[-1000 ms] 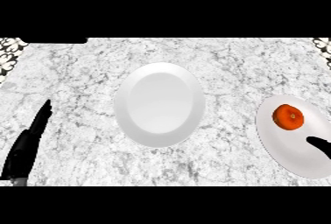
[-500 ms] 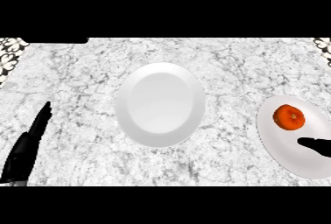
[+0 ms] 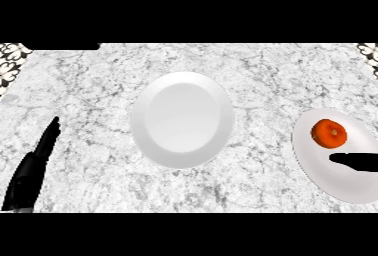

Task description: Pick the squash from the plate and place it in the plate

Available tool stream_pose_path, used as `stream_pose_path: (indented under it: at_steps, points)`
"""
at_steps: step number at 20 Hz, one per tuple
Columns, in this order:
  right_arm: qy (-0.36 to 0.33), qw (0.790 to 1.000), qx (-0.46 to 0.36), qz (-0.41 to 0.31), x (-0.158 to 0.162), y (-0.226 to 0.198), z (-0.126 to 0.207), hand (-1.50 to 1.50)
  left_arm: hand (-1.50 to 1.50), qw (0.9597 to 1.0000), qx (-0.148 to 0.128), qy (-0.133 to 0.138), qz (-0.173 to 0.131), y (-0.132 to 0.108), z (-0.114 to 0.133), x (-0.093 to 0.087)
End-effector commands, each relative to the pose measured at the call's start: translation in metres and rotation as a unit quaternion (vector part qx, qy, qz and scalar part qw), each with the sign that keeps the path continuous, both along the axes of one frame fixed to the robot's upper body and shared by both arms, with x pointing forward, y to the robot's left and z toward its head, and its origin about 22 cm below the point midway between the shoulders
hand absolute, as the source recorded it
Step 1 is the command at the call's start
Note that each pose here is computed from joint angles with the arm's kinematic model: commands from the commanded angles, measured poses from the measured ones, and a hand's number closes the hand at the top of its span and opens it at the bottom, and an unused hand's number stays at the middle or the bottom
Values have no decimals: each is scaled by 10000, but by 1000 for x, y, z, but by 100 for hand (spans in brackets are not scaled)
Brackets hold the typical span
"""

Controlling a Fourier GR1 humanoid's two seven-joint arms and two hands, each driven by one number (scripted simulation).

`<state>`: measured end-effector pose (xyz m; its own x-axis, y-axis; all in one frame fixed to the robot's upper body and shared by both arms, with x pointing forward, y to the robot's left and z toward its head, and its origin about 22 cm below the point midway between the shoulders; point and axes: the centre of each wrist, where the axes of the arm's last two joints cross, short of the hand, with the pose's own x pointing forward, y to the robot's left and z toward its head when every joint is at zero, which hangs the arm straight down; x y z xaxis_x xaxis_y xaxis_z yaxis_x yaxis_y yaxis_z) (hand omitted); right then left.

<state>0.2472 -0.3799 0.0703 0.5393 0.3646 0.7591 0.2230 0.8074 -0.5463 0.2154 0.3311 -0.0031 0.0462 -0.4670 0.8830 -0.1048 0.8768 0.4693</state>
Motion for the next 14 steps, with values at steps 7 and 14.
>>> stream_pose_path:
  at_steps: [7,14]
  points:
    - [297,9982,229,459,19,9,-49,-150,0,10000,-28,-59,6,21,5,3]
    - [406,9983,192,380,26,11,-50,-150,0,10000,29,40,30,-14,-2,19]
